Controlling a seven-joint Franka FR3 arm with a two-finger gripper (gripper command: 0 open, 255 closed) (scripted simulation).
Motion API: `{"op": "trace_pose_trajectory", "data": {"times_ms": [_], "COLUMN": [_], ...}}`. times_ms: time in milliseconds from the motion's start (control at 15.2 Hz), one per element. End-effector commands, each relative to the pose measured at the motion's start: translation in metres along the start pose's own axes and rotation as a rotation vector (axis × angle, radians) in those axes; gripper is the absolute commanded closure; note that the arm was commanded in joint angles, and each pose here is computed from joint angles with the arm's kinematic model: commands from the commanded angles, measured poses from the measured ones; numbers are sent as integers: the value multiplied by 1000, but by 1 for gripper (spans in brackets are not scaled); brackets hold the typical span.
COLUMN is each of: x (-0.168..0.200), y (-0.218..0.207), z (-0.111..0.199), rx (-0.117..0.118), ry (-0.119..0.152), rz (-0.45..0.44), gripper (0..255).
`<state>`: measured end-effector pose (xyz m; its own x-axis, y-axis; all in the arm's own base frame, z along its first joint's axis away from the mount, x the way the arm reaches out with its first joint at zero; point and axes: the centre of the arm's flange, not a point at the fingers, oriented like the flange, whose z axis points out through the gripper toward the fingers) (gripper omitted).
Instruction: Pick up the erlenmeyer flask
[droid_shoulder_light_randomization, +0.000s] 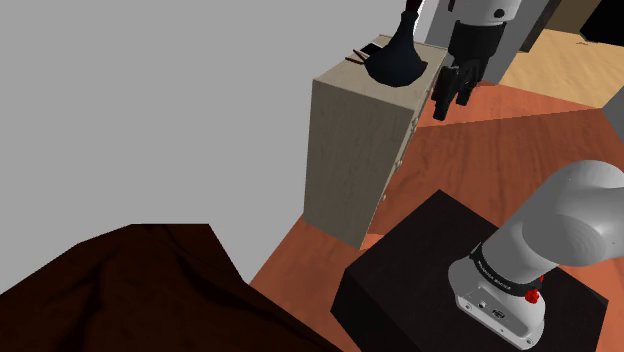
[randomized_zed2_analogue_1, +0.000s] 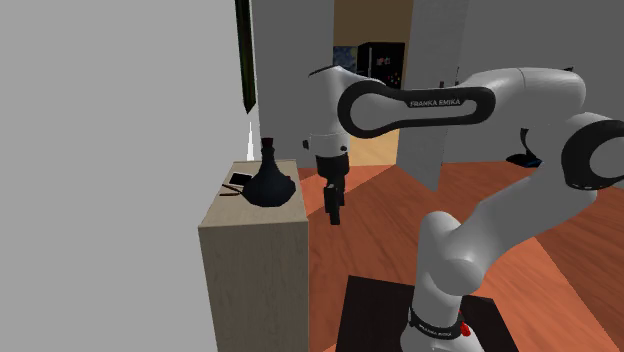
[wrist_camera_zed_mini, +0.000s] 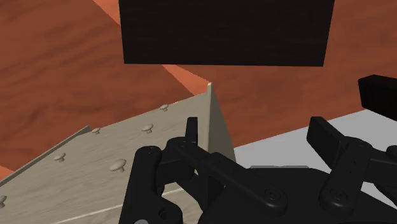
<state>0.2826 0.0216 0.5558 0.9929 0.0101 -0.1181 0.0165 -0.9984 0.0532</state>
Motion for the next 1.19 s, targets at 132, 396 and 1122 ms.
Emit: {"op": "trace_pose_trajectory", "data": {"times_ms": [132,396,1122], "x": [18,54,151], "y": [13,39,116], "z": [-16,-46,-129], "rx": [6,18,52], "ry": [-2,-5,-15], "rz": [6,18,52], "gripper": [0,0,0]}}
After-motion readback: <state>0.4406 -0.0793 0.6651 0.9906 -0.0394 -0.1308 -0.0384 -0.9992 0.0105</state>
